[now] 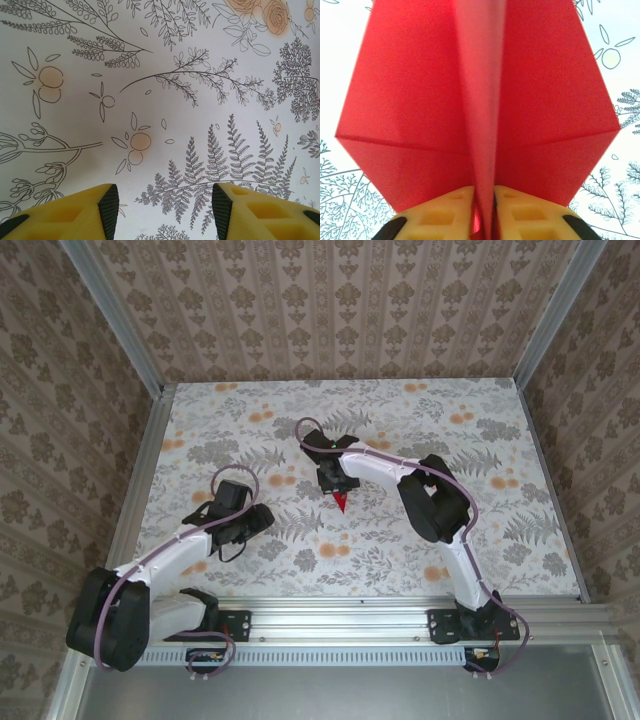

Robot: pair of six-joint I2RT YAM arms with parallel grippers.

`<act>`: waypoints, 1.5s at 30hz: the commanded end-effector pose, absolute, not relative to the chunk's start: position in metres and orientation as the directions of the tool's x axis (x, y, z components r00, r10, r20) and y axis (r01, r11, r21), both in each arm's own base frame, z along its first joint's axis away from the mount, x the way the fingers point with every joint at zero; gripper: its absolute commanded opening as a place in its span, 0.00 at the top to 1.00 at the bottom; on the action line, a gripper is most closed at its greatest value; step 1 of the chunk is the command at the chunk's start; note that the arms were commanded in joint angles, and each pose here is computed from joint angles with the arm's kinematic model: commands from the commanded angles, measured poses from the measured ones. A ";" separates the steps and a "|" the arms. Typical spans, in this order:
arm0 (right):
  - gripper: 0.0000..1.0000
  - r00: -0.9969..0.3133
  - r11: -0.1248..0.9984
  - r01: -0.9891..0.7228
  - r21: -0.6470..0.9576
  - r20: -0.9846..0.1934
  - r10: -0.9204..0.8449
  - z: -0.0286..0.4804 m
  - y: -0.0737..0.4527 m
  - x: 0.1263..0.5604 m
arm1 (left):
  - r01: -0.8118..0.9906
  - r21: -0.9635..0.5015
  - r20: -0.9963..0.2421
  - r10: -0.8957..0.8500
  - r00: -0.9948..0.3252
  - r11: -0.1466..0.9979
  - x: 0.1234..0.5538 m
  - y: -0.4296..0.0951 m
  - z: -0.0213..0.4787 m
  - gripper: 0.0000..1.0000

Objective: Fold a paper plane with a square sheet of paper (pick it up from the middle)
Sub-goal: Move the paper plane to the center of the table, then reset both arms

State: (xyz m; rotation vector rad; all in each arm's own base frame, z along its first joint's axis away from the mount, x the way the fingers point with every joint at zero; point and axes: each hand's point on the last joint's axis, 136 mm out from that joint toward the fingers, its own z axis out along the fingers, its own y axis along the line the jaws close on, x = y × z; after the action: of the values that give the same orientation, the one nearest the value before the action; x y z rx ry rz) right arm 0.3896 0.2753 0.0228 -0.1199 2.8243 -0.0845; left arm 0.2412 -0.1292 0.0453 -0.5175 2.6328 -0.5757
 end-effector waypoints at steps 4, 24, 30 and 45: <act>0.81 -0.962 0.987 -0.090 -0.137 -0.243 -0.121 0.003 0.266 0.380 | -0.268 -0.435 -0.310 -0.422 -0.852 0.860 0.241 -0.122 0.046 0.45; 0.45 -0.852 0.999 -0.048 -0.022 -0.521 -0.052 0.169 0.254 0.387 | -0.256 -0.358 -0.442 -0.405 -0.800 0.898 0.262 -0.098 0.112 0.38; 0.23 -0.703 0.998 0.058 -0.016 -0.711 0.030 0.245 0.186 0.380 | -0.277 -0.291 -0.592 -0.400 -0.700 0.916 0.282 -0.063 0.166 0.20; 0.00 -0.302 0.883 0.469 -0.030 -0.945 0.128 0.212 -0.037 0.339 | -0.399 0.043 -0.849 -0.177 -0.498 0.916 0.327 0.028 0.168 0.00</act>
State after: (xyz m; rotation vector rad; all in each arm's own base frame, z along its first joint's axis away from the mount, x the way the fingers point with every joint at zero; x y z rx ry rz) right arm 0.3315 -0.0183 0.1950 0.3890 2.0511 -0.3267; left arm 0.3209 0.0076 0.1716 -0.4512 2.1506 0.1313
